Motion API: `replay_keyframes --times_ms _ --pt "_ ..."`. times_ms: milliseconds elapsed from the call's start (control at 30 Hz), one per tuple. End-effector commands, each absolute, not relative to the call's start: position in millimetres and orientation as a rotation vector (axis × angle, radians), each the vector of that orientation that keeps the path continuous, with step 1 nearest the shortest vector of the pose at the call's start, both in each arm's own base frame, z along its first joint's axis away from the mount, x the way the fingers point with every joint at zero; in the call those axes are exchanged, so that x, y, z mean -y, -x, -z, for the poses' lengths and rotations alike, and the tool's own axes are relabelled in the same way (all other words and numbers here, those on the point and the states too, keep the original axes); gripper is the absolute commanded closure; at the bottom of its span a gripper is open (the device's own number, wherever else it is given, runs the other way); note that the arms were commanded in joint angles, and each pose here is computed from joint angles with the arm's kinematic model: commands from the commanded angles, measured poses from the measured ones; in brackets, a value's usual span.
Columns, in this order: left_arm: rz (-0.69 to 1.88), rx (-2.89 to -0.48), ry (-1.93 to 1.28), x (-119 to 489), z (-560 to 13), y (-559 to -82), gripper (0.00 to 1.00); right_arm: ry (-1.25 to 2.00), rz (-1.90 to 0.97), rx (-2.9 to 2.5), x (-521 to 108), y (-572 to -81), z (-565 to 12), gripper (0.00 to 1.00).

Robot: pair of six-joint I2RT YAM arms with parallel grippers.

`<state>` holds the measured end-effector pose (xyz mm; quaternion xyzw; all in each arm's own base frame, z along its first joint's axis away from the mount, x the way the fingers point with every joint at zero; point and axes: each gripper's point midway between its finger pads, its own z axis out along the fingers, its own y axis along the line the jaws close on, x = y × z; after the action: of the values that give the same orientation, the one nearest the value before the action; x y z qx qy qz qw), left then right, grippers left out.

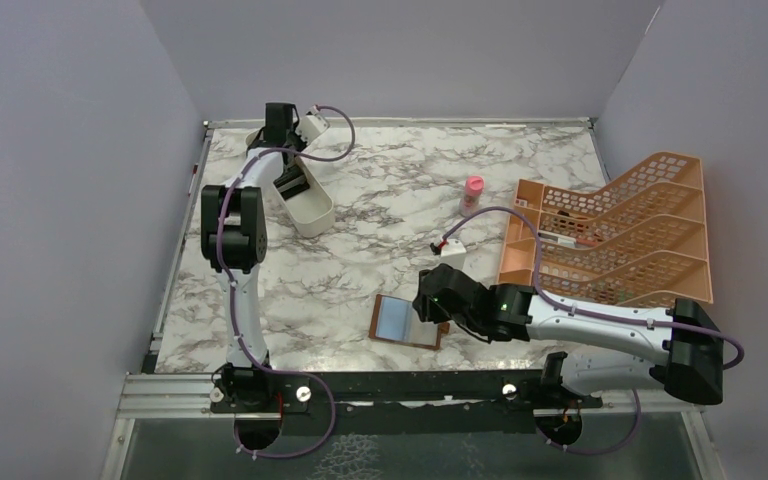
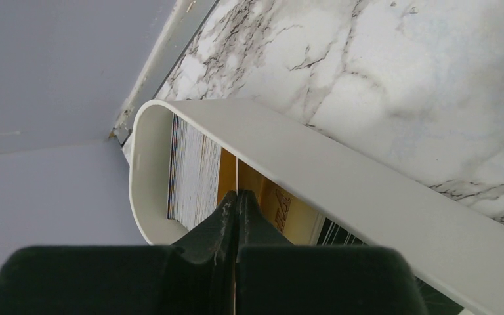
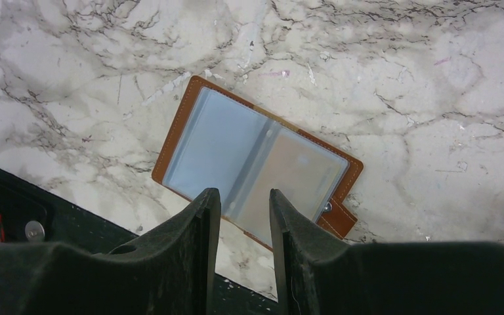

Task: Put the credit cards into the card holder
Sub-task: Pick up the credit card from the storage box, then insert the credit card into the card holder.

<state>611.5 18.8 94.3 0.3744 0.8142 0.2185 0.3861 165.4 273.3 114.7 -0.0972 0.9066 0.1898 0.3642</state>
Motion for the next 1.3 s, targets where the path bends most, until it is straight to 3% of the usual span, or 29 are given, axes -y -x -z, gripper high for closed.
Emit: replay_keyframes --times_ms 0,367,767,1033,1267 --pt "-0.505 -1.979 -0.871 -6 -161 -608 1.00 0.225 -0.541 -2.308 -277 -167 -123 0.62" --pt "-0.184 -1.964 -0.633 37 -222 -574 1.00 0.215 -0.608 -2.327 -275 -157 -118 0.62" --pt "0.696 -1.957 -0.345 144 -273 -465 1.00 0.151 -0.660 -2.424 -270 -139 -94 0.65" --pt "1.131 -2.141 -0.222 196 -234 -357 1.00 0.138 -0.535 -2.464 -262 -145 -65 0.66" --pt "1.366 -2.200 -0.240 254 -184 -263 1.00 0.080 -0.458 -2.506 -248 -146 -42 0.66"
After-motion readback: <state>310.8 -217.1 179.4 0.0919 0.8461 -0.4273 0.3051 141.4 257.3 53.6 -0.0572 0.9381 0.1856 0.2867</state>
